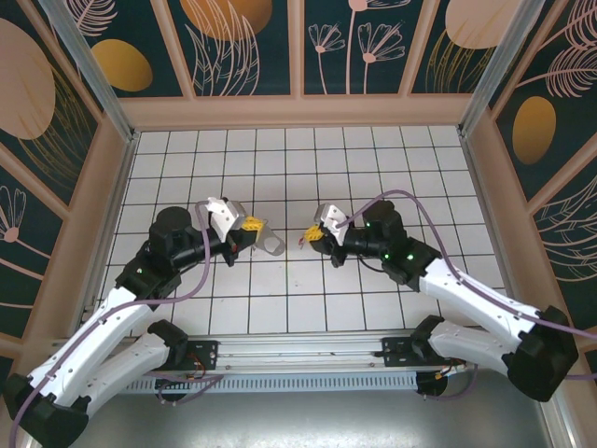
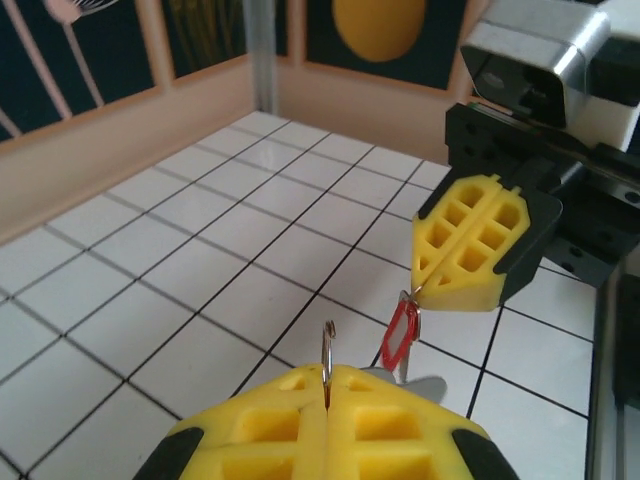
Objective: Put the keys on the keyring
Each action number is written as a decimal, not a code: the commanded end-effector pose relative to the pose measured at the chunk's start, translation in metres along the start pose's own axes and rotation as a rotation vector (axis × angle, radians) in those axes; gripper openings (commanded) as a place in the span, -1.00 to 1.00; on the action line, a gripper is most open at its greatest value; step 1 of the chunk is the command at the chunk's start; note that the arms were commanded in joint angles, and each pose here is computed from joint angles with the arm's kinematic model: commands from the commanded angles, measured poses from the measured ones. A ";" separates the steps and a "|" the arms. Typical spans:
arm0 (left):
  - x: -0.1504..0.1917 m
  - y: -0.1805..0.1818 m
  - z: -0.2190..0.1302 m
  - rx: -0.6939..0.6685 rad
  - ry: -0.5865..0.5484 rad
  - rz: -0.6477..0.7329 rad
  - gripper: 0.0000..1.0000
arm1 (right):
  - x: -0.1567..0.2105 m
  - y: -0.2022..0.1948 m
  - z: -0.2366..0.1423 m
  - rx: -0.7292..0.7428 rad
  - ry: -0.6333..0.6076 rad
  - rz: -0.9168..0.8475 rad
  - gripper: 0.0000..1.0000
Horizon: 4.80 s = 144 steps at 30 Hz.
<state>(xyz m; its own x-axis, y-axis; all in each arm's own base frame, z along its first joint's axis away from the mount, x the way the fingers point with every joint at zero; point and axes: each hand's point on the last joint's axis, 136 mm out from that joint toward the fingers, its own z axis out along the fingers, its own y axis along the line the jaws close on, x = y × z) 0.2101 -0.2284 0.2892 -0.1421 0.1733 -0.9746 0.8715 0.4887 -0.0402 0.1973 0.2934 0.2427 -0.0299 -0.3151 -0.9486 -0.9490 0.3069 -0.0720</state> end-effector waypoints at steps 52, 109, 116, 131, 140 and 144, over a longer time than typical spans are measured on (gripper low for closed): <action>-0.002 -0.023 0.020 0.045 0.069 0.250 -1.00 | -0.082 0.025 0.021 0.039 -0.172 -0.131 -1.00; -0.005 -0.025 0.017 0.049 0.059 0.252 -1.00 | -0.072 -0.005 0.023 0.109 -0.136 -0.018 -1.00; -0.007 -0.026 0.016 0.051 0.052 0.255 -1.00 | -0.066 -0.012 0.027 0.125 -0.102 0.005 -1.00; -0.009 -0.030 0.014 0.070 0.041 0.254 -1.00 | -0.058 -0.020 0.030 0.136 -0.063 0.033 -1.00; -0.014 -0.031 0.012 0.067 0.019 0.256 -1.00 | -0.056 -0.021 0.035 0.130 -0.047 0.042 -1.00; -0.016 -0.032 0.010 0.065 0.006 0.261 -1.00 | -0.050 -0.023 0.035 0.135 -0.032 0.055 -1.00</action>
<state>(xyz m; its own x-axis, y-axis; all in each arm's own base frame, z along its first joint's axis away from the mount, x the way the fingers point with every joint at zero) 0.2037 -0.2499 0.2752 0.0115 0.3625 -0.9319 0.8871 0.4263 0.1768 0.2083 0.3436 0.2803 -0.0399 -0.2610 -0.9645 -0.9348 0.3507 -0.0562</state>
